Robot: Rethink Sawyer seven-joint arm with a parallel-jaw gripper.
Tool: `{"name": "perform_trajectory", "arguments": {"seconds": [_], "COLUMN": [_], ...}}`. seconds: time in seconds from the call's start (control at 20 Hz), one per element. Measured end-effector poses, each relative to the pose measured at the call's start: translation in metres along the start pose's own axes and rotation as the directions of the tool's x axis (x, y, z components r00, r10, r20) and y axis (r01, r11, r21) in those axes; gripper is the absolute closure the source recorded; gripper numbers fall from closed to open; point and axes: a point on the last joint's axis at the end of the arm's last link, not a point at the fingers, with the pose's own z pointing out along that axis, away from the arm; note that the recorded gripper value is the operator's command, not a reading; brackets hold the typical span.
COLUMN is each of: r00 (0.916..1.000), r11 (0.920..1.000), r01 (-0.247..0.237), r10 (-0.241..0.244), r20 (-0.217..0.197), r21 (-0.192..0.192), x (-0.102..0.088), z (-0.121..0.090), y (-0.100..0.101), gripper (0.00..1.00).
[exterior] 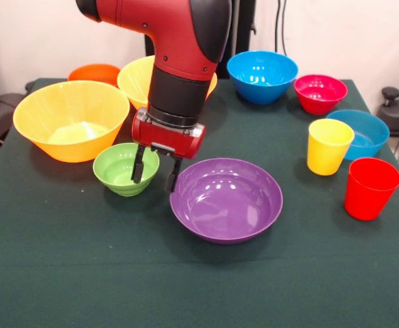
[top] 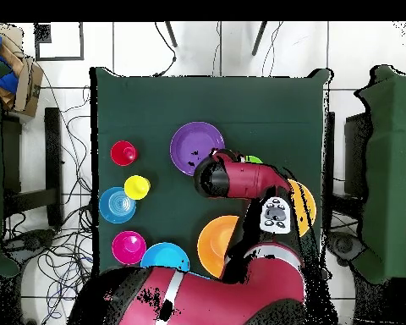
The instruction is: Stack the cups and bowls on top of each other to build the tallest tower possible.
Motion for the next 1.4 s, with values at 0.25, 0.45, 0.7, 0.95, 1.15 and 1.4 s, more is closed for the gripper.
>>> {"name": "perform_trajectory", "arguments": {"seconds": [0.25, 0.45, 0.7, 0.95, 1.15, 1.4], "r00": [0.9998, 0.9993, 0.9986, 0.9986, 0.9987, 0.9986], "r11": [0.9998, 0.9994, 0.9989, 0.9989, 0.9990, 0.9990], "r01": [0.018, 0.033, 0.046, 0.043, 0.039, 0.039], "r10": [-0.018, -0.033, -0.045, -0.042, -0.038, -0.038], "r20": [0.011, 0.018, 0.029, 0.031, 0.035, 0.035], "r21": [-0.005, -0.010, -0.014, -0.018, -0.021, -0.022], "x": [-0.003, -0.004, -0.007, -0.009, -0.011, -0.011], "z": [-0.002, -0.004, -0.007, -0.007, -0.008, -0.008], "y": [0.012, 0.022, 0.031, 0.031, 0.031, 0.031], "gripper": [0.00, 0.00, 0.00, 0.00, 0.00, 0.00]}}
